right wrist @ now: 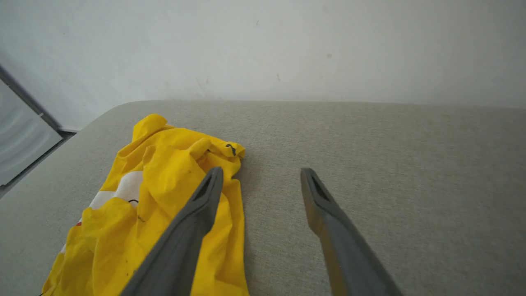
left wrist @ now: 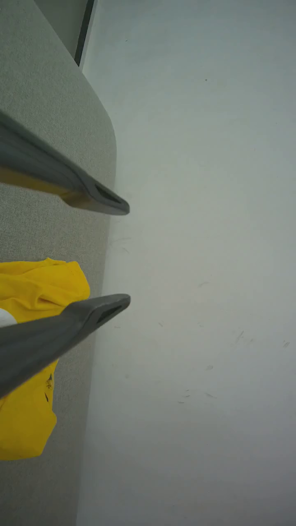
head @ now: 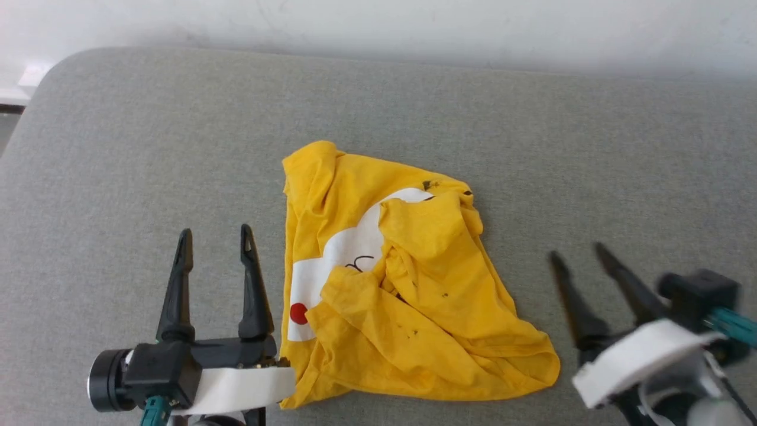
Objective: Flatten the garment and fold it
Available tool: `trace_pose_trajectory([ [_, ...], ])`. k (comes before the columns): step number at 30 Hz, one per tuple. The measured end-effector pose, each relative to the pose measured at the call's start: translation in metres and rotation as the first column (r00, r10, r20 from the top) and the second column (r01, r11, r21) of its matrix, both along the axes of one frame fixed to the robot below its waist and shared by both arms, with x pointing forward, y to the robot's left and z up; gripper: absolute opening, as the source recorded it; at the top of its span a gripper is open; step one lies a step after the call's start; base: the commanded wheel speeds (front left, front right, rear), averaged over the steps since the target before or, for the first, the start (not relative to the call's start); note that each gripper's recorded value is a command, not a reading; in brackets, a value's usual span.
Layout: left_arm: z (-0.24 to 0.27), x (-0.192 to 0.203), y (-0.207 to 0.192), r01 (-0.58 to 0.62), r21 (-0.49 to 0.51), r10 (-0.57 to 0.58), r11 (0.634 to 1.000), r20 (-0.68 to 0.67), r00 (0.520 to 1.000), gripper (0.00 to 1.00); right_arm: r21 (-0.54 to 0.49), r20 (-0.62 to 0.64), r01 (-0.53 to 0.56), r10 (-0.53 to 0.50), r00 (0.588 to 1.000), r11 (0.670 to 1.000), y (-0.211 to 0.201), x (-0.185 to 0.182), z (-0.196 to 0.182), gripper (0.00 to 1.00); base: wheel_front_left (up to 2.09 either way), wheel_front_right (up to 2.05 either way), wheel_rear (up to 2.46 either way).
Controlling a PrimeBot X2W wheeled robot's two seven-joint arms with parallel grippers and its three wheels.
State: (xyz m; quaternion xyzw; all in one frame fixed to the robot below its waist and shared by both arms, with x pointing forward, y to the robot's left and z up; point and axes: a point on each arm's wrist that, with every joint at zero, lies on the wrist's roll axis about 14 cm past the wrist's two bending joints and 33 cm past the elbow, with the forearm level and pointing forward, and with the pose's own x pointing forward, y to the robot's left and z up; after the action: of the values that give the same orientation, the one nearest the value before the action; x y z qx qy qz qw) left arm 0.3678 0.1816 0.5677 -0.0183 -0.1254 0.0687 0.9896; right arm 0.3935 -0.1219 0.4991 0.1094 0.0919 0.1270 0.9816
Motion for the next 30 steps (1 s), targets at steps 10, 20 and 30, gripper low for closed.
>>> trace_pose_trajectory([
  [10,-0.019,0.003,-0.006,0.021,-0.059,-0.024,0.998,-0.051,0.998,1.00,-0.126,-0.153,-0.373,0.354,0.923,0.919,0.069,0.029,-0.021,1.00,0.00,0.00,0.00],
  [20,-0.030,-0.003,0.013,-0.041,-0.061,0.036,0.997,-0.087,0.996,1.00,-0.146,-0.294,-0.572,0.517,0.804,0.807,0.117,0.035,-0.062,1.00,0.00,0.00,0.00],
  [30,-0.031,-0.010,0.027,-0.083,-0.053,0.078,0.995,-0.093,0.993,1.00,-0.086,-0.187,-0.496,0.475,0.860,0.864,0.119,0.062,-0.037,0.00,0.00,0.00,0.00],
])
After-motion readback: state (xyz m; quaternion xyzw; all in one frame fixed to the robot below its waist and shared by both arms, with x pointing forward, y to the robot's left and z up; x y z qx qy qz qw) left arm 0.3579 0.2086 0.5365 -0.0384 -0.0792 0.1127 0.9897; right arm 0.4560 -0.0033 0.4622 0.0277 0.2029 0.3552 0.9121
